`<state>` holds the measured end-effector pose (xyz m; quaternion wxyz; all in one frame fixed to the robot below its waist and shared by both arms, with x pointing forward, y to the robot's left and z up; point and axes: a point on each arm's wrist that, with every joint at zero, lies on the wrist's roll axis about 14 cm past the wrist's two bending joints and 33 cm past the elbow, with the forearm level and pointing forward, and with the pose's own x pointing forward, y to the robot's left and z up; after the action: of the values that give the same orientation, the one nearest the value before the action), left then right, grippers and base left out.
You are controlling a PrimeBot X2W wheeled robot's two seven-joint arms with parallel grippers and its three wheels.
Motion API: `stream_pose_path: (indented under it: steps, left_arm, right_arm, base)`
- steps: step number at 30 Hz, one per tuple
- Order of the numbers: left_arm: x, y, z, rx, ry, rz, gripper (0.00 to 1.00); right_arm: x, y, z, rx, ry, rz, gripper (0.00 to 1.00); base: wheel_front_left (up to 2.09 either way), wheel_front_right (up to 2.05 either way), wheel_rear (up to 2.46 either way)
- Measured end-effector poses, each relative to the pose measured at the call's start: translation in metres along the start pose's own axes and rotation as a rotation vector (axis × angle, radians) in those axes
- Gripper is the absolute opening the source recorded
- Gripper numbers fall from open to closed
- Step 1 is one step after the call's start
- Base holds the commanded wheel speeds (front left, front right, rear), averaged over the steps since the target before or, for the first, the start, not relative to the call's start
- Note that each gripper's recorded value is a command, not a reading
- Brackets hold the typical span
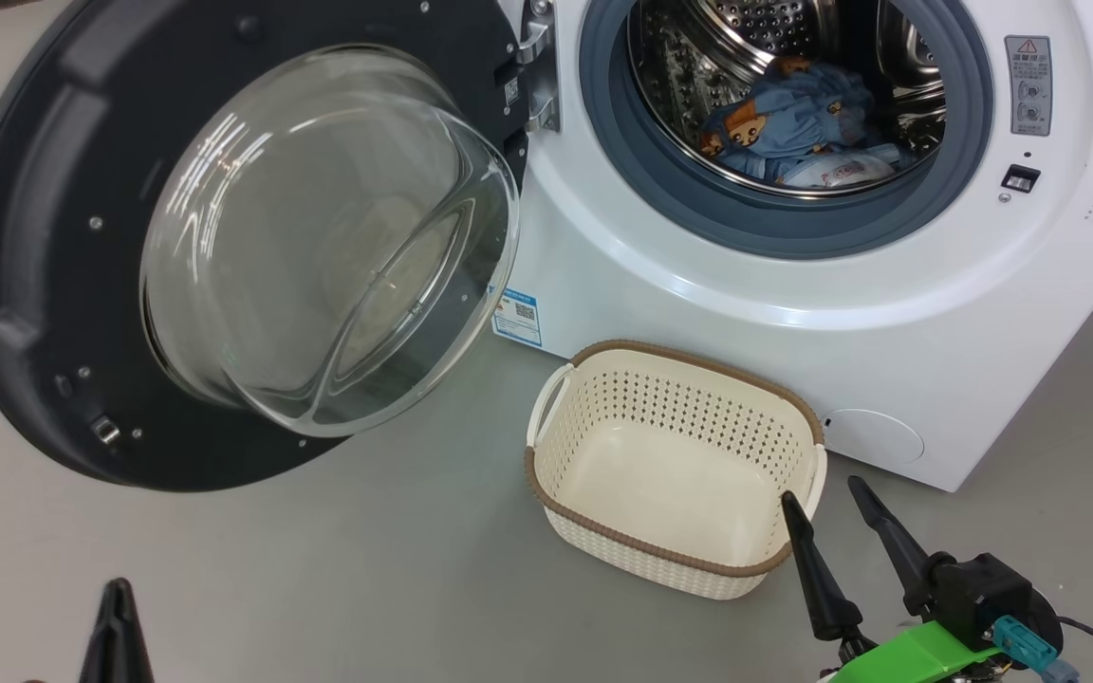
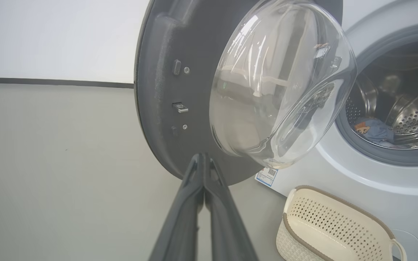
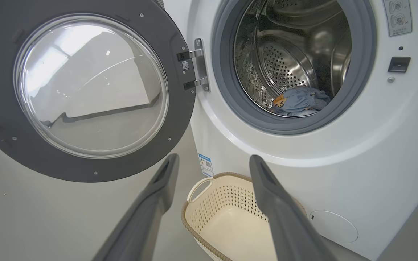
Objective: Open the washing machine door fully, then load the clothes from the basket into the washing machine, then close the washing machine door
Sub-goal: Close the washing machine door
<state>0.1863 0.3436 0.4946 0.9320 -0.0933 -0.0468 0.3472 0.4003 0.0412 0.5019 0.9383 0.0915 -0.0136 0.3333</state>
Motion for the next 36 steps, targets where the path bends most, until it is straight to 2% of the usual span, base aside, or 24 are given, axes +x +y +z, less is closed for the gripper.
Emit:
stream_pose_path:
  steps: [3, 4, 9, 16, 28, 32, 36]
  left_arm:
    - [0.003, 0.004, 0.005, -0.045, -0.016, 0.009, 0.00]
    - [0.008, 0.010, 0.013, -0.125, -0.045, 0.025, 0.00]
    - [0.025, 0.027, 0.038, -0.256, -0.140, 0.045, 0.00]
    - [0.063, 0.058, 0.087, -0.517, -0.280, 0.088, 0.00]
    - [0.139, 0.089, 0.144, -0.970, -0.288, 0.047, 0.00]
    - [0.158, 0.094, 0.146, -1.033, -0.238, 0.043, 0.00]
    - [0.174, 0.093, 0.131, -1.092, -0.137, 0.081, 0.00]
  right_arm:
    - [0.000, -0.001, 0.001, 0.000, -0.002, -0.003, 1.00]
    - [0.000, -0.002, 0.001, -0.001, -0.004, -0.005, 1.00]
    - [-0.002, -0.002, 0.006, -0.005, -0.014, -0.010, 1.00]
    - [-0.006, -0.007, 0.007, -0.006, -0.018, -0.026, 1.00]
    - [-0.015, -0.021, 0.003, 0.006, -0.009, -0.073, 1.00]
    - [-0.019, -0.029, 0.000, 0.009, -0.001, -0.098, 1.00]
    - [-0.023, -0.037, -0.003, 0.004, 0.007, -0.119, 1.00]
  base:
    - [0.00, 0.00, 0.00]
    - [0.00, 0.00, 0.00]
    - [0.00, 0.00, 0.00]
    - [0.00, 0.00, 0.00]
    - [0.00, 0.00, 0.00]
    - [0.00, 0.00, 0.00]
    - [0.00, 0.00, 0.00]
